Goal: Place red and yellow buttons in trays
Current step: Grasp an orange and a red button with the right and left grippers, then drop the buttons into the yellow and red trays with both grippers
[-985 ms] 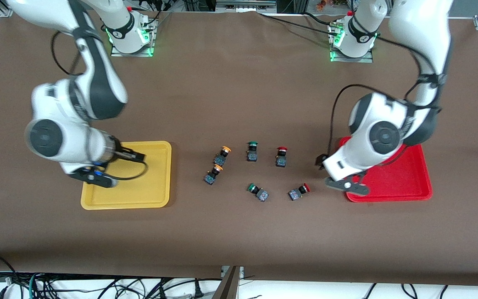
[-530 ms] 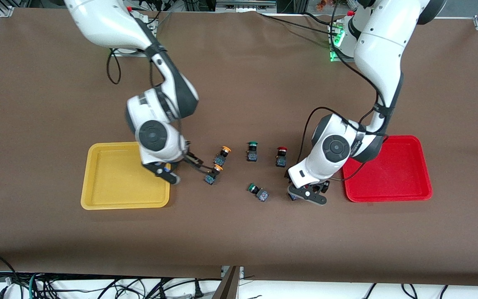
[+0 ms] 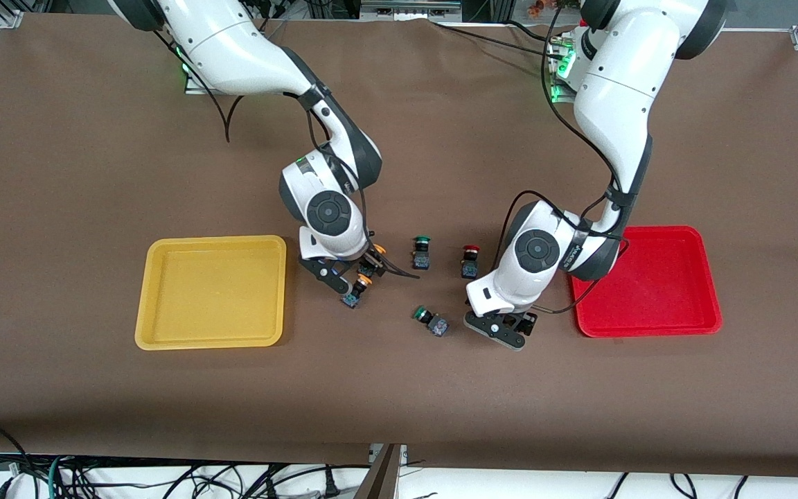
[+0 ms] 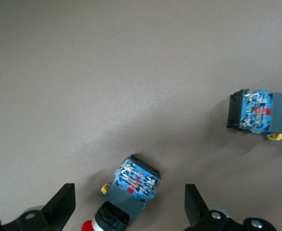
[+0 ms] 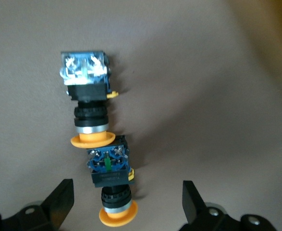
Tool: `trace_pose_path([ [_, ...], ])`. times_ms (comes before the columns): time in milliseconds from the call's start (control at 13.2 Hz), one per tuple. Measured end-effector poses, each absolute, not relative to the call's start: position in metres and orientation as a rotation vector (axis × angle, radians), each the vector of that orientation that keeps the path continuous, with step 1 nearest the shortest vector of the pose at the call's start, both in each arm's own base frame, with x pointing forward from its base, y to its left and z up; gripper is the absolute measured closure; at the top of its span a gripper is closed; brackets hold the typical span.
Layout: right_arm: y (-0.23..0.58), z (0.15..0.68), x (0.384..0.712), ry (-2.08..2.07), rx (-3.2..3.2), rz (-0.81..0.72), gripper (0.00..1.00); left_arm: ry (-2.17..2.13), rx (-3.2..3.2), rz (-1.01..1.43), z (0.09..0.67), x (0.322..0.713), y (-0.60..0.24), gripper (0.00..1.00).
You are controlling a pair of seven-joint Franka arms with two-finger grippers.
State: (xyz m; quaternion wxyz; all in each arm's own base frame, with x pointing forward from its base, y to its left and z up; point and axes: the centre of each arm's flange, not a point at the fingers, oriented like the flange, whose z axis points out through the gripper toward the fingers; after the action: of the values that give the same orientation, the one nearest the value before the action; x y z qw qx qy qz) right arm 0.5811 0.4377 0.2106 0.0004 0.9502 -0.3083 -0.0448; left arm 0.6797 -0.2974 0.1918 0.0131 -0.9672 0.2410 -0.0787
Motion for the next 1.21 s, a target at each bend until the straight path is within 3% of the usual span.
trace_pose_path([
  [227,0.452,0.19,0.57,-0.935,2.994,-0.138,0.0,0.782,-2.987,-0.231,0.18,0.678,-0.297,0.0],
  [303,0.453,0.186,0.567,-0.929,2.992,-0.141,0.0,0.79,-2.979,-0.23,0.178,0.677,-0.297,0.1],
  [530,0.452,0.184,0.569,-0.934,2.993,-0.131,0.35,0.8,-2.97,-0.235,0.179,0.678,-0.297,0.46],
  [758,0.452,0.186,0.571,-0.935,3.0,-0.12,0.67,0.793,-2.97,-0.252,0.185,0.682,-0.294,0.51],
  [909,0.451,0.199,0.577,-0.93,3.004,-0.11,0.67,0.77,-2.965,-0.229,0.207,0.688,-0.289,0.51],
  [1212,0.417,0.277,0.588,-0.735,2.96,-0.183,0.67,0.773,-2.87,0.227,0.305,0.678,-0.219,0.51],
])
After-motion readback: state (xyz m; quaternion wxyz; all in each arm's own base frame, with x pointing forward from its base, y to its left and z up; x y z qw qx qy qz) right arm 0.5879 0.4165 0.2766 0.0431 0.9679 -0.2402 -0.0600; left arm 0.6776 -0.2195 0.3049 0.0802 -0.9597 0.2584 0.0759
